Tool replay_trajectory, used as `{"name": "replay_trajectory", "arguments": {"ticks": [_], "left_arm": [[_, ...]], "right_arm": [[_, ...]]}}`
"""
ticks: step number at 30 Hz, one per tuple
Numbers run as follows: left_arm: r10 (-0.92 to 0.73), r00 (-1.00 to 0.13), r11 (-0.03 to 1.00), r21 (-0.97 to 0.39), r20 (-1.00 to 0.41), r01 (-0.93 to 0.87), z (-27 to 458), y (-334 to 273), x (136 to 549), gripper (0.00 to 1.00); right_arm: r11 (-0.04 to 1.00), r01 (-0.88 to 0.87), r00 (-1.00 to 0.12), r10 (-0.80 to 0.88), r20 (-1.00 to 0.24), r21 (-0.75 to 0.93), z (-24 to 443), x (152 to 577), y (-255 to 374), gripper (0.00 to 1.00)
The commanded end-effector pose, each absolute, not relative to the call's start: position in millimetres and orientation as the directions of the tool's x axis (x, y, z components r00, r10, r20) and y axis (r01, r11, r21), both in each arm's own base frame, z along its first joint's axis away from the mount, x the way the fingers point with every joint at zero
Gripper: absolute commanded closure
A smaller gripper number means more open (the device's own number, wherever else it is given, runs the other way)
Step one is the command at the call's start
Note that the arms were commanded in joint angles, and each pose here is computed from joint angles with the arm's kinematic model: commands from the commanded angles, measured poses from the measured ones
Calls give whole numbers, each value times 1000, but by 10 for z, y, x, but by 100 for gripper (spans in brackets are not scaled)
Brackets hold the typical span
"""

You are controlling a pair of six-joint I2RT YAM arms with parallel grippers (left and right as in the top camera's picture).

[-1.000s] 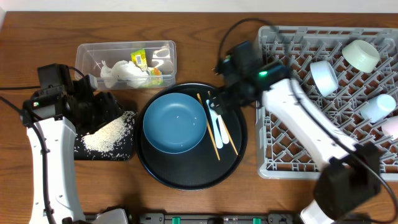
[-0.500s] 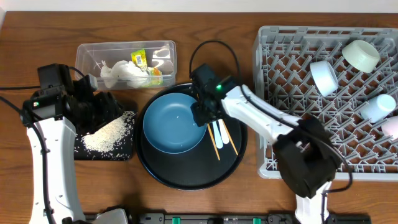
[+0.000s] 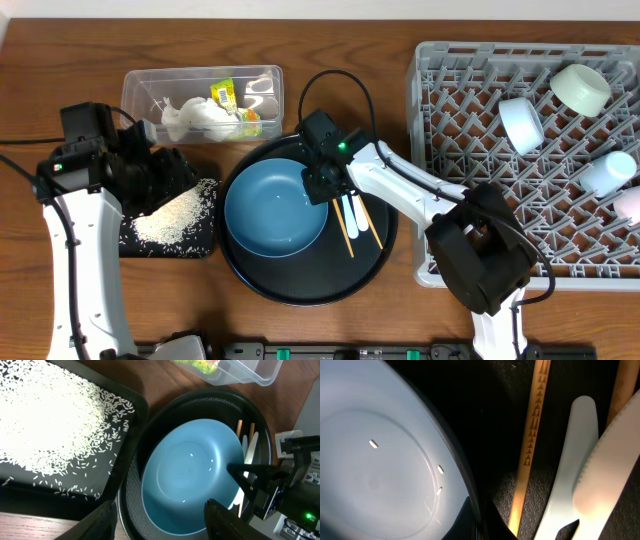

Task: Sort waste into correct bins and load items into the dishwasher rack
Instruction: 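Move the right gripper to the blue bowl and grasp its rim, then lift the blue bowl and carry it to the rack's far side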

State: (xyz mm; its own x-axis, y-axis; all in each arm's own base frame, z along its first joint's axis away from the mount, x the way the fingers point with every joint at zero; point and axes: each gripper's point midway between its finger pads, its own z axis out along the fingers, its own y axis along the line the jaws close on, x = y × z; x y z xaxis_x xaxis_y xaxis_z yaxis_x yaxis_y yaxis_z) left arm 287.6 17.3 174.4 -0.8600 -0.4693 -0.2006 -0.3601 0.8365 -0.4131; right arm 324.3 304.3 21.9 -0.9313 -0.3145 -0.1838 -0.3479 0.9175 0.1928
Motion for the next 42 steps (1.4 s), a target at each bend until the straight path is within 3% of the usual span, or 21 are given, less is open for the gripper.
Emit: {"name": "replay_trajectory", "arguments": {"ticks": [1, 7, 14, 26, 34, 42], "left_arm": [[-465, -860, 842, -405, -212, -356, 1766, 186, 2875, 43], [-465, -860, 842, -406, -211, -356, 1766, 185, 2875, 42], [-465, -859, 842, -405, -212, -356, 1766, 186, 2875, 43], [-465, -859, 842, -405, -212, -356, 1766, 186, 2875, 43], [-465, -859, 842, -405, -212, -356, 1766, 186, 2875, 43], [-465, -859, 842, -405, -212, -356, 1766, 186, 2875, 43]], "right_arm": [[933, -327, -936, -298, -187, 150, 172, 3257, 3002, 99], [931, -334, -926, -296, -234, 145, 434, 3391, 2943, 99], [966, -255, -872, -210, -442, 43, 1305, 3779, 2529, 99], [982, 123, -758, -1, -652, -145, 2515, 3898, 859, 99], [750, 523, -686, 88, -722, -405, 2953, 3651, -582, 99], [463, 714, -602, 23, -798, -525, 3344, 3600, -1096, 99]]}}
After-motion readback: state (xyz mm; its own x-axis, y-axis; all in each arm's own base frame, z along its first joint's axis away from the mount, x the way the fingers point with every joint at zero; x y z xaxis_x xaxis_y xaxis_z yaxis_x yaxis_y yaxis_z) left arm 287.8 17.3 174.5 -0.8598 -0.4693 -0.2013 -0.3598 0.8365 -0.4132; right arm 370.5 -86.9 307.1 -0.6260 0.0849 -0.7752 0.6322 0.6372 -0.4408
